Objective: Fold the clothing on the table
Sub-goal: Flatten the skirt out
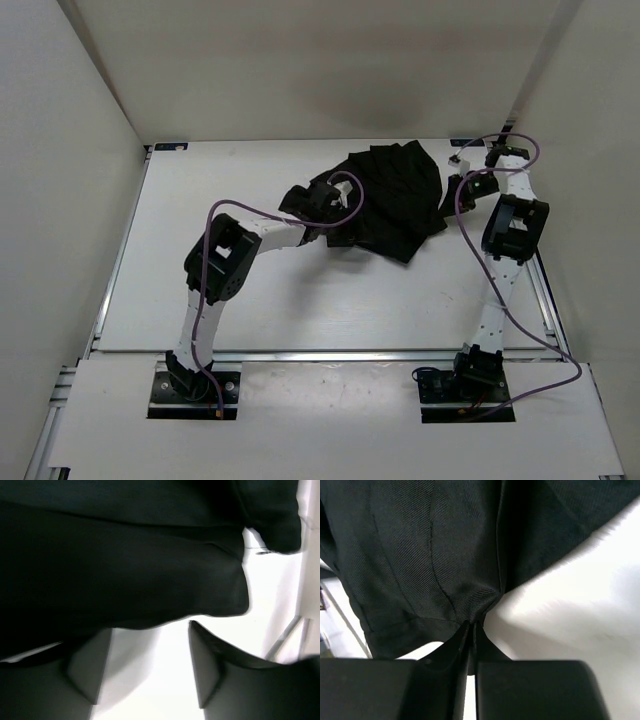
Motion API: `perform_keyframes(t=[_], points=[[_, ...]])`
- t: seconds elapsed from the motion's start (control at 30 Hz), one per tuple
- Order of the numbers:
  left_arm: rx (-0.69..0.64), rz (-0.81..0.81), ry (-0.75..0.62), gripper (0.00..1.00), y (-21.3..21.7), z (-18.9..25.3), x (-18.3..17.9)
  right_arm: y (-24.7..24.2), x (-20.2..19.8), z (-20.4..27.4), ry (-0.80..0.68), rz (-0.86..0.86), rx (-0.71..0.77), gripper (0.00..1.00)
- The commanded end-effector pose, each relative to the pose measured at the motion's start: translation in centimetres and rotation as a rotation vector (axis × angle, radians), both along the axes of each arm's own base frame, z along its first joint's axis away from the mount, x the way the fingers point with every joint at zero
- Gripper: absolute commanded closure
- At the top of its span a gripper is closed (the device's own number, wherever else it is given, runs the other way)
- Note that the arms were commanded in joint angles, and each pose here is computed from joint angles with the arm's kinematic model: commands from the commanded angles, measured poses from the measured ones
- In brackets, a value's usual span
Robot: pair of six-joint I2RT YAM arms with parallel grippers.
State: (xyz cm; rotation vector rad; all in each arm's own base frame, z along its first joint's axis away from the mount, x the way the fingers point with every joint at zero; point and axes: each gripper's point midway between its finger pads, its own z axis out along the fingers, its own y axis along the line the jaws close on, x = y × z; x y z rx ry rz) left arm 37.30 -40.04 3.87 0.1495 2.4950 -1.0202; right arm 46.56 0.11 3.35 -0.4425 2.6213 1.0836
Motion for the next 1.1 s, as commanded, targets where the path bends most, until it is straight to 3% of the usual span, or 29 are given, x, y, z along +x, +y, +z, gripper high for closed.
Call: perform_keyframes(t=[0.0, 0.03, 0.17, 0.43, 0.87, 1.07], points=[[-0.139, -0.156, -0.07, 0.08, -3.9, 5.5, -4.3, 1.6, -0.9, 1.2, 0.023, 0.015, 0.034, 0.95], [-0.151, -0.178, -0.094, 0.01, -4.1, 6.5, -5.0, 2.0, -1.6, 1.3, 0.044, 0.021, 0.043, 0.96], [-0.22, -0.242, -0.157, 0.02, -6.6, 8.2, -8.3, 4.6, -3.1, 2.7, 0.059, 0.051, 0.097, 1.0], [-0.236, -0.108, -0.119, 0.02, -7.3, 8.5, -6.5, 6.7, -3.3, 4.1, 0.05, 0.068, 0.13, 1.0], [-0.052, 0.139, -0.058, 0.01, 0.1, 4.7, -6.3, 7.1, -2.8, 4.3, 0.04, 0.069, 0.137, 1.0], [-0.136, 0.265, -0.06, 0.02, 1.8, 6.1, -5.2, 7.2, -3.0, 4.3, 0.046, 0.074, 0.141, 1.0]])
